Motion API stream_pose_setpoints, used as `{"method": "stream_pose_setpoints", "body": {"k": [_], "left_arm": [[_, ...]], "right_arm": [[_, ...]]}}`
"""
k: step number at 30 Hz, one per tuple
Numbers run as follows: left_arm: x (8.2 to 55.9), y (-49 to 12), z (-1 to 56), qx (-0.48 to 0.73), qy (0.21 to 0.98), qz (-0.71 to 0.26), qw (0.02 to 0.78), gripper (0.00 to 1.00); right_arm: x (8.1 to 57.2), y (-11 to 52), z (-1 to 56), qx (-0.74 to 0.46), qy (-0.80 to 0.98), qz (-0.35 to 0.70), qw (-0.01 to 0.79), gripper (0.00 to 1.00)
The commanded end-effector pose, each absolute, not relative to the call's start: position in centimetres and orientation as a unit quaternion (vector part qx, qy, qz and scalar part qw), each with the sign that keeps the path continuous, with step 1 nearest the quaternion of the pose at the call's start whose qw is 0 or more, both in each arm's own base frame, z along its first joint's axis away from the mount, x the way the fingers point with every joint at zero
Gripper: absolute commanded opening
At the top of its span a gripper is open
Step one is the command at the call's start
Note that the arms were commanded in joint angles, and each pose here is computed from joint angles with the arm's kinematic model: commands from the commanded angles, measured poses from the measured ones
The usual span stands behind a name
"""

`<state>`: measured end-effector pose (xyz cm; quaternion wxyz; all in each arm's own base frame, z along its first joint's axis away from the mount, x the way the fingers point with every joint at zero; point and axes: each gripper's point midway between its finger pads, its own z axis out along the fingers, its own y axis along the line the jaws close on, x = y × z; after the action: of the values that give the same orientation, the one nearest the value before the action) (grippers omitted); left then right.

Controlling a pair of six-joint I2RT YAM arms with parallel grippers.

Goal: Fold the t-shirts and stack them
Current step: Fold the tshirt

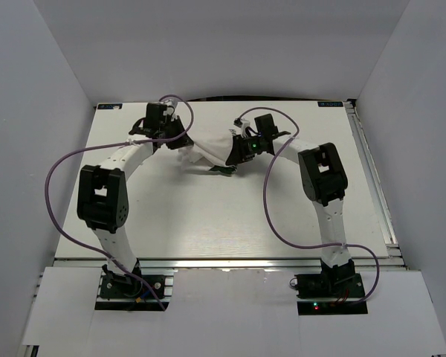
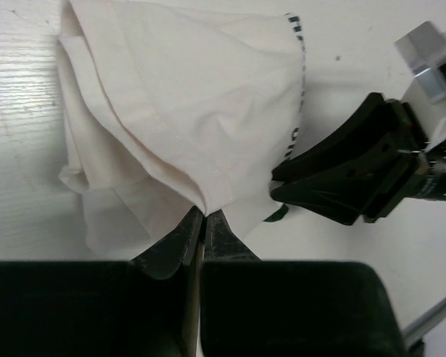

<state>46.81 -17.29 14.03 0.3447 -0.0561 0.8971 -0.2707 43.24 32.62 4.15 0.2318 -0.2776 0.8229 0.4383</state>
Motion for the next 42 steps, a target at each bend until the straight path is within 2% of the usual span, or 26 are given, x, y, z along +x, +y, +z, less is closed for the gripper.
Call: {"method": "stream_pose_setpoints", "body": {"k": [1, 10, 12, 14, 15, 16, 18, 22, 23, 25, 26, 28, 31, 32, 33, 37, 38, 42], "left_arm": [[47.1, -15.6, 13.2, -0.018, 0.91, -0.221, 0.35, 0.05], [44.0, -13.9, 8.3, -0.01, 0.936, -0.181, 0.301, 0.06], [43.9, -13.7, 7.2, -0.016, 0.94, -0.176, 0.293, 0.11], [44.3, -13.8, 7.3, -0.031, 0.938, -0.18, 0.293, 0.28], [44.5, -13.9, 7.6, -0.042, 0.937, -0.181, 0.297, 0.46], [44.7, -13.9, 8.3, -0.046, 0.934, -0.183, 0.304, 0.58], [44.9, -14.0, 10.4, -0.06, 0.925, -0.193, 0.323, 0.98], [44.2, -14.2, 14.3, -0.064, 0.902, -0.235, 0.357, 0.98], [42.9, -14.0, 13.2, -0.069, 0.904, -0.242, 0.347, 0.98], [42.1, -14.7, 14.5, -0.056, 0.883, -0.282, 0.371, 0.98], [40.2, -15.3, 12.7, -0.052, 0.885, -0.311, 0.342, 0.98], [39.2, -16.7, 12.9, -0.048, 0.867, -0.365, 0.334, 0.98], [37.9, -17.7, 11.8, -0.071, 0.853, -0.408, 0.318, 0.88], [37.6, -18.0, 11.7, -0.076, 0.849, -0.419, 0.313, 0.75], [37.5, -18.3, 11.5, -0.095, 0.84, -0.436, 0.309, 0.71], [37.3, -19.2, 10.2, -0.122, 0.839, -0.441, 0.294, 0.62], [37.5, -19.3, 10.1, -0.149, 0.833, -0.448, 0.288, 0.57], [37.3, -18.9, 10.2, -0.206, 0.793, -0.479, 0.315, 0.49]], "right_arm": [[43.6, 32.4, 3.4, -0.269, 0.836, 0.421, 0.228, 0.36], [43.1, 32.1, 2.9, -0.267, 0.84, 0.418, 0.218, 0.36], [43.0, 32.1, 2.8, -0.269, 0.841, 0.417, 0.217, 0.36], [43.0, 32.1, 2.9, -0.271, 0.839, 0.418, 0.218, 0.36], [43.0, 32.1, 2.9, -0.27, 0.84, 0.418, 0.217, 0.36], [43.1, 32.2, 3.1, -0.273, 0.838, 0.417, 0.22, 0.36], [43.2, 32.1, 3.2, -0.272, 0.838, 0.418, 0.221, 0.36], [43.3, 32.2, 3.4, -0.272, 0.837, 0.419, 0.223, 0.36], [43.2, 32.3, 3.4, -0.274, 0.837, 0.419, 0.223, 0.37], [43.2, 32.3, 3.5, -0.275, 0.836, 0.42, 0.223, 0.37], [43.2, 32.3, 3.4, -0.274, 0.836, 0.42, 0.223, 0.37], [43.1, 32.3, 3.4, -0.275, 0.836, 0.42, 0.221, 0.37], [43.1, 32.2, 3.3, -0.276, 0.837, 0.42, 0.218, 0.37], [43.0, 32.1, 3.1, -0.276, 0.837, 0.419, 0.217, 0.37], [42.9, 32.2, 3.1, -0.276, 0.838, 0.419, 0.216, 0.37], [43.0, 32.1, 3.3, -0.276, 0.836, 0.42, 0.218, 0.37], [43.0, 32.2, 3.3, -0.277, 0.836, 0.421, 0.218, 0.37], [43.1, 32.2, 3.4, -0.276, 0.836, 0.422, 0.218, 0.37]]}}
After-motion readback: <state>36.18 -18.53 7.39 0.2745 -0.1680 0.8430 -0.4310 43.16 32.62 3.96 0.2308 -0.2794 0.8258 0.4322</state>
